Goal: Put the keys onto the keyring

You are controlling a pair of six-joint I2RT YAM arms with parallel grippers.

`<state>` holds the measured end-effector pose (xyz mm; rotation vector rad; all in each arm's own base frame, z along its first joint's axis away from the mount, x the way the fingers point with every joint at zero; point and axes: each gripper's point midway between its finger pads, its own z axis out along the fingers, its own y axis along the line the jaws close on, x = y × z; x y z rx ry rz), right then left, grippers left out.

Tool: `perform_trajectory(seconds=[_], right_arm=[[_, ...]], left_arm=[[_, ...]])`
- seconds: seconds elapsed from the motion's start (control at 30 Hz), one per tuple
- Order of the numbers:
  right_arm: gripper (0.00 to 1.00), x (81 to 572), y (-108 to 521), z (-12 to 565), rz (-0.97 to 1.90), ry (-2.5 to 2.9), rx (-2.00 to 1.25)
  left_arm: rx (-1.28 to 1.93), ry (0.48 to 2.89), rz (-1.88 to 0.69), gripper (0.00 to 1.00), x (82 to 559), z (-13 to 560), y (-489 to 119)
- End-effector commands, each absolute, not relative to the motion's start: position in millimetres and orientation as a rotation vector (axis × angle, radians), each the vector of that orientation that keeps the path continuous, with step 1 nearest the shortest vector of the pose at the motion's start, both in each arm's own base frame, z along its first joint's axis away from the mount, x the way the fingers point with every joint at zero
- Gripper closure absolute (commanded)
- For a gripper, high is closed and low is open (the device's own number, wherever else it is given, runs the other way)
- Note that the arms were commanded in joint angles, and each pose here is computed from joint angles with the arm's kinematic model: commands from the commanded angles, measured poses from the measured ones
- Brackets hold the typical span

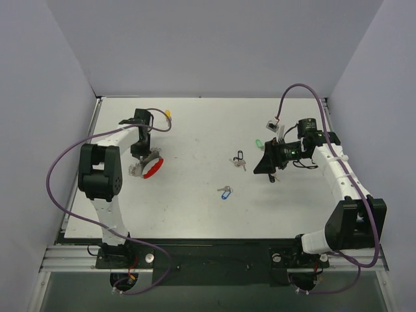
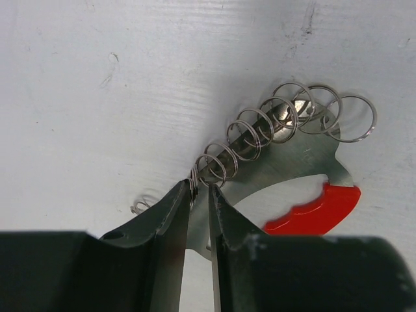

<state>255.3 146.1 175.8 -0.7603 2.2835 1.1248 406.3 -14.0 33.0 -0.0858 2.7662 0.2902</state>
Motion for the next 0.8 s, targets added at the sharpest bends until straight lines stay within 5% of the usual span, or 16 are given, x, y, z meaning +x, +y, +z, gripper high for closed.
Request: perform_trajectory(seconds=[0.0,0.77], right_arm=[[0.44,255.4,151.3,187.1,1.161,2.242,-0.798],[0.44,251.8,152.8,189.5,1.172,2.236,-0.817]], left_arm=[[-0.059,2.697,0.355,0.71,420.4,55.9,-10.9],[-0.001,2.715,0.444,0.77,422.1,47.0,-10.8]])
